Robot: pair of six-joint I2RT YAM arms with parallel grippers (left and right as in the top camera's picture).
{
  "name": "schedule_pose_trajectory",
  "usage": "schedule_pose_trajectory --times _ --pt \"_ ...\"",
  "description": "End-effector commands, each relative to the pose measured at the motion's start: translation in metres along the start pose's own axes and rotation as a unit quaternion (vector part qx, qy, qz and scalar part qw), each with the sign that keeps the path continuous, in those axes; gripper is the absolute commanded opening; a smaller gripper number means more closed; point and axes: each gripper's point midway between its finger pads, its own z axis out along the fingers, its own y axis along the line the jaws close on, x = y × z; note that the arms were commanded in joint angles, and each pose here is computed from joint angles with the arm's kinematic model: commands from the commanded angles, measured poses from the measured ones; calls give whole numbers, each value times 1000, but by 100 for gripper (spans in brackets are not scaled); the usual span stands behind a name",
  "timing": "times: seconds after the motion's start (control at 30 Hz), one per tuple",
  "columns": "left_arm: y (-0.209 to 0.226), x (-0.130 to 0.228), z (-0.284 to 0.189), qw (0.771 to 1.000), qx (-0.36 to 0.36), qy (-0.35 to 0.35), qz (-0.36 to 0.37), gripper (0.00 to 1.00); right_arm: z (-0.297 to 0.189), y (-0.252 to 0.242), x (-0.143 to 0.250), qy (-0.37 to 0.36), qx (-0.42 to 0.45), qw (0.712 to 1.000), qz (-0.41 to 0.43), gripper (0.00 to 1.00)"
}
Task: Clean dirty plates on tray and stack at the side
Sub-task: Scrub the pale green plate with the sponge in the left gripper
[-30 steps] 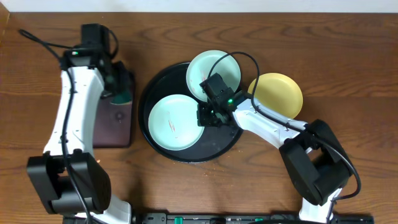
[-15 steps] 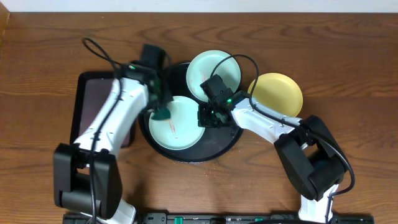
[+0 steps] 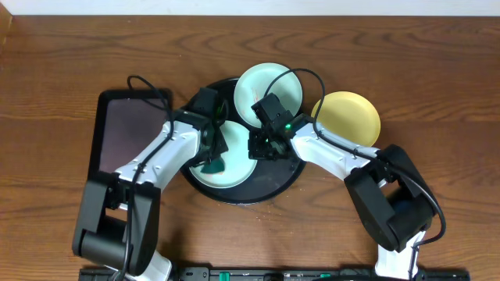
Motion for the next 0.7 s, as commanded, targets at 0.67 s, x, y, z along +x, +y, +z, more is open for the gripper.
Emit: schedule_pose_trajectory --times 0.67 --pt "-19 -8 18 998 39 -8 40 7 -2 5 -8 -5 -12 1000 3 1"
